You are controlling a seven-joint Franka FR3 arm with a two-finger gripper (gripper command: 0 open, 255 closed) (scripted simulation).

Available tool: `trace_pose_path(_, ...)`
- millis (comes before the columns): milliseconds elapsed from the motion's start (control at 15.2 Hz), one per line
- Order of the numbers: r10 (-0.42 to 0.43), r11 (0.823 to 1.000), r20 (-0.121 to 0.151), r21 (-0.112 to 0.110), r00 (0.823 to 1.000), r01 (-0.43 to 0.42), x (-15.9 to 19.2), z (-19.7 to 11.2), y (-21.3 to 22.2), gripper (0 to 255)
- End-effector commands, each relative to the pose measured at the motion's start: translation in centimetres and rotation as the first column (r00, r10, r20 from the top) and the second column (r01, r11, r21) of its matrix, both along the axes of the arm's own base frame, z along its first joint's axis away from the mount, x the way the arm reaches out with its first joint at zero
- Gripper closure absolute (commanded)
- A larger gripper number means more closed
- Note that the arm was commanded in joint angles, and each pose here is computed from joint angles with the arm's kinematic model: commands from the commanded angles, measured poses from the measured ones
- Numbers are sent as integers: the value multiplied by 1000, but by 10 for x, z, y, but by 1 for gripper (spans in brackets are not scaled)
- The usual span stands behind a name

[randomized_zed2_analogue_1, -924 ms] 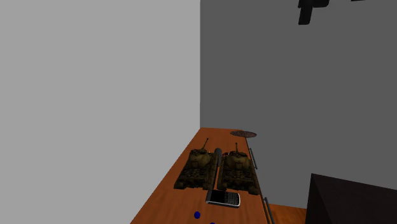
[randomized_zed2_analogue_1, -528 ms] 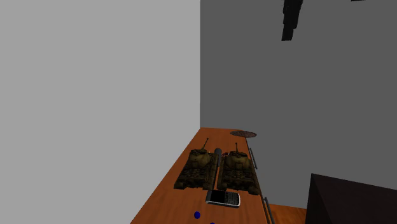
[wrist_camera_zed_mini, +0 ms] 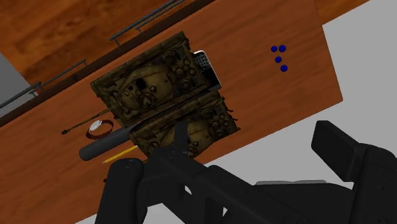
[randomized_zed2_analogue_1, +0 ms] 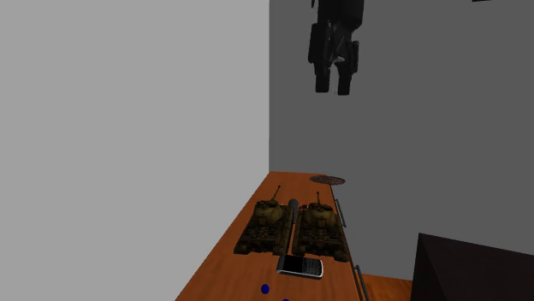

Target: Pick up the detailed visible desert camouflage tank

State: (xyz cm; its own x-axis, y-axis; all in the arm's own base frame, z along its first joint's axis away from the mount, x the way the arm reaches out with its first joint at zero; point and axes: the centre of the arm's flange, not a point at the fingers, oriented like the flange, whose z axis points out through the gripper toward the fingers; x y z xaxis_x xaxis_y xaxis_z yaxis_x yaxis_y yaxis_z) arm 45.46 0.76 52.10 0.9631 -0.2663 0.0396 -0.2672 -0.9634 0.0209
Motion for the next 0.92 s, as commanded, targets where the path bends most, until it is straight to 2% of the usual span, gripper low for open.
trace_pose_path(0,-72,997,-6,1,997,72,21,-15,-4,0)
trace_pose_path(198,-175,985,-16,2,985,175,52,-41,-13,0)
trace_pose_path(396,-275,961,-26,2,961,275,81,-67,-26,0)
trace_pose_path(594,-373,928,-36,1,927,373,108,-94,-41,0)
trace_pose_path(858,-496,868,-49,-2,867,497,141,-130,-66,0)
